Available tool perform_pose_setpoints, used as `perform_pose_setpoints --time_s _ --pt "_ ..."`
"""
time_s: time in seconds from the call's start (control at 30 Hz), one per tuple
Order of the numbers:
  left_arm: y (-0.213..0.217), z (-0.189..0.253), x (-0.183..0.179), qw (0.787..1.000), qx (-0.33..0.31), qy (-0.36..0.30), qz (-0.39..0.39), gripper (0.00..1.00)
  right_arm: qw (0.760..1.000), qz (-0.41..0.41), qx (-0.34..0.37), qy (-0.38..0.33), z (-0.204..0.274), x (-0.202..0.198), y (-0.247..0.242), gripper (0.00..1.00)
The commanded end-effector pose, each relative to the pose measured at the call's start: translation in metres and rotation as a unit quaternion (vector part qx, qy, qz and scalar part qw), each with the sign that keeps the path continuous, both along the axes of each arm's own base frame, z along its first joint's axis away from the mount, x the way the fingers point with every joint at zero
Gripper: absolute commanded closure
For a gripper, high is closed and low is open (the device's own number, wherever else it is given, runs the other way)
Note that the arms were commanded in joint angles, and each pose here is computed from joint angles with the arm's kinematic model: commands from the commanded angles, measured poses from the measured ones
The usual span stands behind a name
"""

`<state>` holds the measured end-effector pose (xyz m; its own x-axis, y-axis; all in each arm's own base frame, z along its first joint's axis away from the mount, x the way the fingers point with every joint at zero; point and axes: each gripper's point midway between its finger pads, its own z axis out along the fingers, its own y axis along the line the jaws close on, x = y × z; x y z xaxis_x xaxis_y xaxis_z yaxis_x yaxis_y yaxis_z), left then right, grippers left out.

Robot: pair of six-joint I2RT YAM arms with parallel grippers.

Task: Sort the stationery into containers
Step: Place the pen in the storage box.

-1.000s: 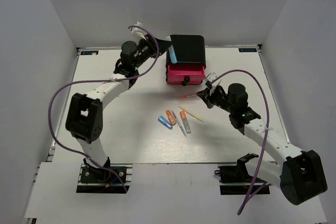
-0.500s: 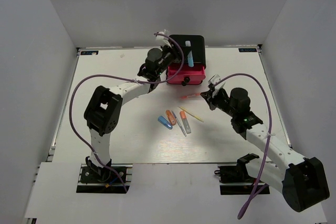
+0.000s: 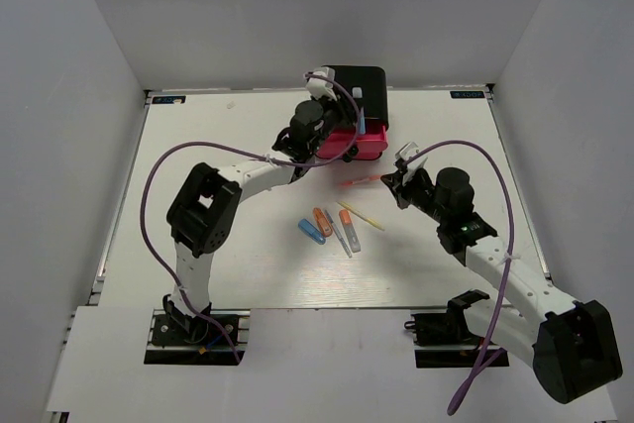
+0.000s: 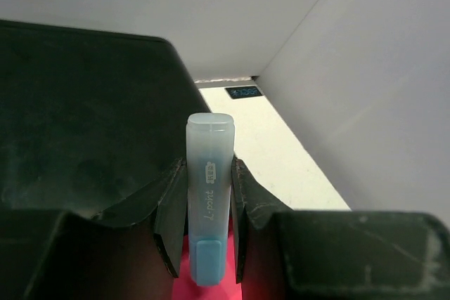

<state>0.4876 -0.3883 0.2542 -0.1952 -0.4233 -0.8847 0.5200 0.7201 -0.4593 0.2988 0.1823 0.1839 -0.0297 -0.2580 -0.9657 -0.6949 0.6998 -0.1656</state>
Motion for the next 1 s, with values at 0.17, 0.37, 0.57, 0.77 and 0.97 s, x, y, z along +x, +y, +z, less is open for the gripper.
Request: perform_pose_setpoints --time_s 0.17,0.37,0.57,0.77,0.97 --pt "0.005 0.005 -0.011 0.999 0.017 -0.015 0.026 0.54 1.000 -0.006 0.007 -0.024 0.009 0.001 -0.003 0.96" --pt "0.013 0.019 -0.019 0.999 0.014 -0.023 0.041 0.42 1.000 -0.005 0.000 -0.024 0.007 0.001 -0.004 0.91" --pt "0.042 0.061 -0.029 0.995 0.000 -0.054 0.084 0.31 1.000 -0.003 -0.003 -0.024 0.005 -0.001 -0.005 0.90" --pt "0.079 0.101 -0.047 0.989 0.009 -0.069 0.130 0.37 1.000 -0.002 0.000 -0.021 0.005 -0.002 -0.004 0.90" --pt "0.050 0.091 -0.058 0.998 0.041 -0.032 0.022 0.82 1.000 -0.007 0.002 -0.013 0.002 0.000 -0.004 0.90"
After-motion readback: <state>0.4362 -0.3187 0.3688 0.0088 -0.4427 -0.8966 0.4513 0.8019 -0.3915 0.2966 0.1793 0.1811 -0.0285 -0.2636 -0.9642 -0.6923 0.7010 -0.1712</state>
